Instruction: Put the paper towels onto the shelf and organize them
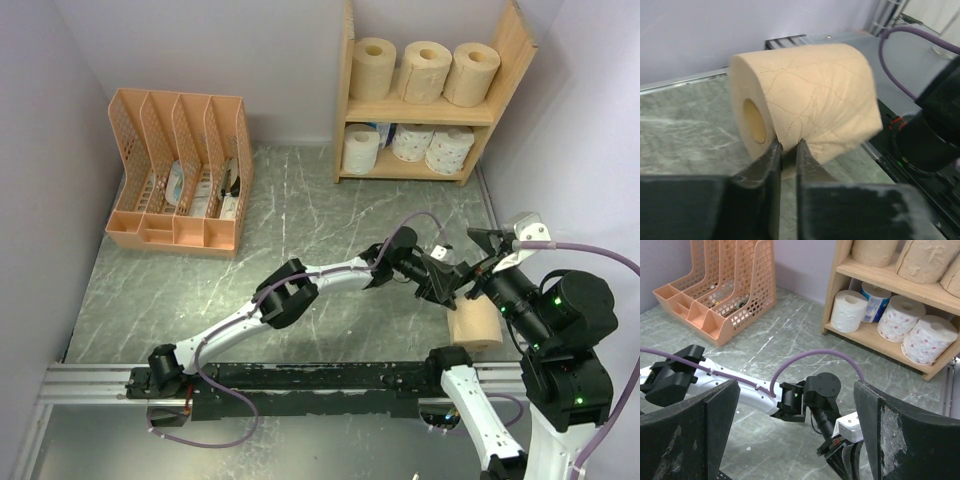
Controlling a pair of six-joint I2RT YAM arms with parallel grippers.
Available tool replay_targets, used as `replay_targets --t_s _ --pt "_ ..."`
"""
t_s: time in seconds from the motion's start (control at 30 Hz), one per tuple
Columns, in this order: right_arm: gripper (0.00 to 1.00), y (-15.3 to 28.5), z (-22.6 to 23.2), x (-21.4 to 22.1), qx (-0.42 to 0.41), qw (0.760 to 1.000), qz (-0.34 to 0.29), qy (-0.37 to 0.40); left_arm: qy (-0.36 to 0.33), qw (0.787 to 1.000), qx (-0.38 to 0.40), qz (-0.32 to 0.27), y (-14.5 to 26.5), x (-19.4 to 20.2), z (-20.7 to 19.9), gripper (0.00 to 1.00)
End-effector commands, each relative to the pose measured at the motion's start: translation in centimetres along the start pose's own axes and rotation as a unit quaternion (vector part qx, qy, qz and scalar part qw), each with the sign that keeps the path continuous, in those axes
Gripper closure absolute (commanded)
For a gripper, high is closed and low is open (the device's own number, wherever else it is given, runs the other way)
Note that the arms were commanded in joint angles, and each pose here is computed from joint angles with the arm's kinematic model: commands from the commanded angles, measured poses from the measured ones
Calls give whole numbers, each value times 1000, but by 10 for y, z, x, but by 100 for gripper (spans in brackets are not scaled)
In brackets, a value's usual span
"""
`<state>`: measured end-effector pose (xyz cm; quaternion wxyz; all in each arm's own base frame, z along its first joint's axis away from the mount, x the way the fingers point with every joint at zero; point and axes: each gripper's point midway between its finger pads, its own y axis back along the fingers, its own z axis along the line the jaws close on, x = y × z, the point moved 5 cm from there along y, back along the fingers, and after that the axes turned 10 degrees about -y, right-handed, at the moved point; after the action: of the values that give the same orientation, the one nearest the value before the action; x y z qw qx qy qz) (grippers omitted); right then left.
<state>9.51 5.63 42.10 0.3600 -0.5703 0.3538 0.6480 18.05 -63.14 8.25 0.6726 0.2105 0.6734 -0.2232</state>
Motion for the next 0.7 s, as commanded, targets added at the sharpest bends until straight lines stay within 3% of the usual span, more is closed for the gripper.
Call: replay_targets --t_s 0.0,0.2,0.47,0.53,0.57,0.6,0.63,0.67 --pt "3 9 2 -1 6 1000 -10 10 29 997 76 -9 -2 3 -26 93" --pt "4 8 0 3 9 1000 -10 13 82 990 109 -22 36 -26 -55 93" --pt "3 1 -4 2 12 1000 -20 16 184 982 46 -9 121 -74 -58 93" --pt "3 -4 -6 3 13 999 -27 14 192 981 -16 18 147 -85 -42 93" --pt "3 -7 -7 4 12 999 -31 14 143 985 -76 62 160 -81 -28 93" --pt "3 -10 -8 5 12 999 -34 15 143 973 -120 135 168 -71 -31 93" --pt "3 -13 -10 6 11 999 -36 15 97 967 -158 178 175 -74 -25 93" --pt "3 -17 -11 7 9 999 -38 15 98 956 -175 214 181 -71 -31 93"
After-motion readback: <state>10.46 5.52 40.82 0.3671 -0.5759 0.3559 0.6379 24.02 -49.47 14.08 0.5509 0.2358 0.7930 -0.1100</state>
